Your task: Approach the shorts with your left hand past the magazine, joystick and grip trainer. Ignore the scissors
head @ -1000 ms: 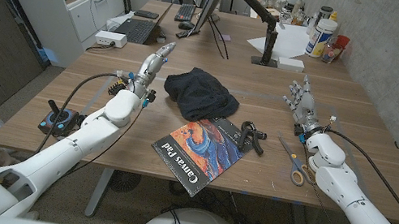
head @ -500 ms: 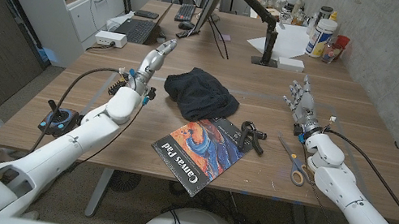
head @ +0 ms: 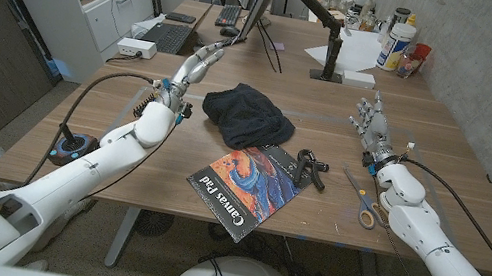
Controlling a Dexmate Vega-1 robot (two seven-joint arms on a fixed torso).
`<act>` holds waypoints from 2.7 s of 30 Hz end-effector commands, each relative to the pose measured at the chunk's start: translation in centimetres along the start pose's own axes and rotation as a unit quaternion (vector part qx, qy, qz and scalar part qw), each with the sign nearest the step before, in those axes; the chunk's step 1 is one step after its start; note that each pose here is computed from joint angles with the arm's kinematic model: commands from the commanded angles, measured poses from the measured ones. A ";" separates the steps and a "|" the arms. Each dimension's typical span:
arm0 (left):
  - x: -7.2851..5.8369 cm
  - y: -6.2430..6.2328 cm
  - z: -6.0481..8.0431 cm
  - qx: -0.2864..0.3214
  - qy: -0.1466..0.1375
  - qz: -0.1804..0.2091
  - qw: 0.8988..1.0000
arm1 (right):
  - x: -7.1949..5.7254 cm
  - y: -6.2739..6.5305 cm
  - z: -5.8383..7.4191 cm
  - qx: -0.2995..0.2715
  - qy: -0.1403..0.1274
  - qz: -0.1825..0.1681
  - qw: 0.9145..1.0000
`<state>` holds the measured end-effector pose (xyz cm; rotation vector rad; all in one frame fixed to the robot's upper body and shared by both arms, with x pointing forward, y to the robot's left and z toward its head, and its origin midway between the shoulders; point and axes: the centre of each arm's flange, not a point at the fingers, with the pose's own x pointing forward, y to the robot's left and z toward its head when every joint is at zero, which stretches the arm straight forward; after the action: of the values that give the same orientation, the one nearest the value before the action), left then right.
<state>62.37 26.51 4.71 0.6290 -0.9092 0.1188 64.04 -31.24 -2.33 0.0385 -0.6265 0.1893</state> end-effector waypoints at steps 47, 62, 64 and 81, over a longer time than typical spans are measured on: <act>4.0 -0.6 3.1 0.188 -0.077 -0.067 0.977 | -1.8 -0.7 1.9 -0.051 -0.021 0.007 0.998; 5.4 -1.0 3.4 0.213 -0.090 -0.094 0.968 | -1.5 -0.8 1.6 -0.026 -0.021 0.004 0.999; 5.4 -1.0 3.4 0.213 -0.090 -0.094 0.968 | -1.5 -0.8 1.6 -0.026 -0.021 0.005 0.999; 6.2 -2.3 4.1 0.235 -0.100 -0.137 0.957 | -1.4 -0.4 2.0 -0.008 -0.028 0.014 0.999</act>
<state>63.87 22.33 10.06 1.1657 -0.9987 0.0618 61.91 -32.15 -1.56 -0.0218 -0.6875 0.1858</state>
